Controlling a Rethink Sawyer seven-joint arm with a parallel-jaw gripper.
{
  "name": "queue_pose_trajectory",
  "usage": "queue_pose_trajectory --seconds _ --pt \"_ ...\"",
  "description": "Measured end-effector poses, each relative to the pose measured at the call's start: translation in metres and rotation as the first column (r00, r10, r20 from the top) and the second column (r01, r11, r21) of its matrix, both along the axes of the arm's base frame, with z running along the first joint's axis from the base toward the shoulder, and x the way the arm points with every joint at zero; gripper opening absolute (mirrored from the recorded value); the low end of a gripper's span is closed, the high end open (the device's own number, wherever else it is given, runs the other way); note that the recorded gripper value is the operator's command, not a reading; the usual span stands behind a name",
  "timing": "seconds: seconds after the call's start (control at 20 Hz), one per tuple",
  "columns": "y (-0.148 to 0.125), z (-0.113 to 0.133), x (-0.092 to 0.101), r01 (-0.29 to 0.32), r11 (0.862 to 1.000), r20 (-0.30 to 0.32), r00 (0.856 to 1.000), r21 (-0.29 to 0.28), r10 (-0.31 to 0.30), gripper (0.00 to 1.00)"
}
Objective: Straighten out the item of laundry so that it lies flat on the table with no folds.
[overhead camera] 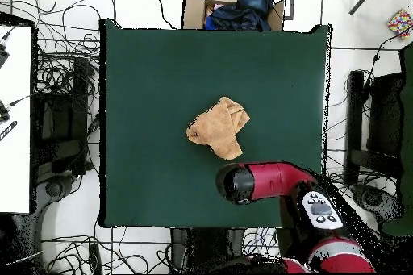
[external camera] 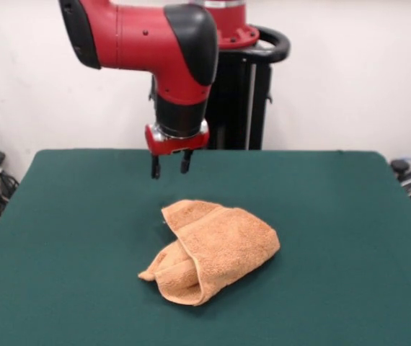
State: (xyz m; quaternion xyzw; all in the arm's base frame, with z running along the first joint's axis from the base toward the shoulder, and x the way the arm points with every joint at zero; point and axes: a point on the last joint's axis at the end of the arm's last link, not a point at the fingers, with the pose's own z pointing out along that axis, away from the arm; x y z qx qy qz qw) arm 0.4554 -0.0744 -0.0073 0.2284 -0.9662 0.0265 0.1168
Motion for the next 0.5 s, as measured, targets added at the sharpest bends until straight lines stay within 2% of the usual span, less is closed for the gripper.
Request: queue_pose_trajectory --seconds 0.5 --pt "0.034 -0.014 0.001 -0.067 0.998 -0.019 0.998 0.012 0.067 1.0"
